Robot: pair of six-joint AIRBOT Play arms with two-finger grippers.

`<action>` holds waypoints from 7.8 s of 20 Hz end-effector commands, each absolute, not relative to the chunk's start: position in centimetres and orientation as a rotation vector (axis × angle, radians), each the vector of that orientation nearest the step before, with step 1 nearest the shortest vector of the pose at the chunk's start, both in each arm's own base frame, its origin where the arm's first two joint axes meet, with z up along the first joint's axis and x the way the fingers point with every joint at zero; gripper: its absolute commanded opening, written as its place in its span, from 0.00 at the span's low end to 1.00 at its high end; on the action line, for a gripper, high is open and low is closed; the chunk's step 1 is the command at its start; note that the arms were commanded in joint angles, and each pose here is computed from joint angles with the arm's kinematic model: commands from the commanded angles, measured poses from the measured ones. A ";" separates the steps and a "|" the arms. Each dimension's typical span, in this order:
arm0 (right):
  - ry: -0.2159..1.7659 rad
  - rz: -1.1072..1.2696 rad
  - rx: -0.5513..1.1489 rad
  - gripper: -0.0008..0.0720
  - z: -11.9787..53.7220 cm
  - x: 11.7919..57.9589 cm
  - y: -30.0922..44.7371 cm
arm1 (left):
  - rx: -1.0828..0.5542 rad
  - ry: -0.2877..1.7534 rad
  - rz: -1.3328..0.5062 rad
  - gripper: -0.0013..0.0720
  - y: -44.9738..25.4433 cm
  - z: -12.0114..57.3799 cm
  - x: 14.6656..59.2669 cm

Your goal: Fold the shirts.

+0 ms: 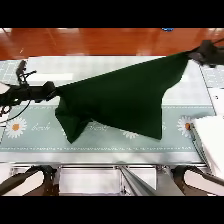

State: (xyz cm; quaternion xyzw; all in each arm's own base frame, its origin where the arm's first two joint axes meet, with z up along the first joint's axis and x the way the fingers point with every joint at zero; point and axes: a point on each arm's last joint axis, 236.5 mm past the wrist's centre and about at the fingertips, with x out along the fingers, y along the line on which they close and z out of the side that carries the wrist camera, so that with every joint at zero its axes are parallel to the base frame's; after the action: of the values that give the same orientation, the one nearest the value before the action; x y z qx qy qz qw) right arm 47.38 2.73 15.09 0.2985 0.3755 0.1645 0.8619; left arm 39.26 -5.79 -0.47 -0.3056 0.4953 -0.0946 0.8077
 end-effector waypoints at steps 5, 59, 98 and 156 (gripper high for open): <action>0.925 0.377 0.898 0.58 6.2 52.4 7.0 | -0.711 1.256 -0.309 0.71 -6.9 -4.4 41.7; 1.668 0.271 0.716 0.57 -10.8 21.4 7.6 | -0.948 1.435 -0.226 0.04 -2.0 -10.5 30.6; 0.301 0.136 -0.037 0.05 44.4 13.5 4.1 | -0.034 0.110 -0.039 0.04 -1.2 45.1 14.0; 1.586 0.266 0.427 0.58 -5.5 43.5 3.0 | -0.600 1.706 -0.322 0.71 0.2 -7.1 40.0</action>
State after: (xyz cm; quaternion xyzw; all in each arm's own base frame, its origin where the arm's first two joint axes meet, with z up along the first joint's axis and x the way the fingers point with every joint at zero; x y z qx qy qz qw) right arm 44.11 3.51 -6.35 0.1890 0.6999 0.1229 0.6777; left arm 40.70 -0.65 -7.54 -0.2453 0.7296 -0.1558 0.6190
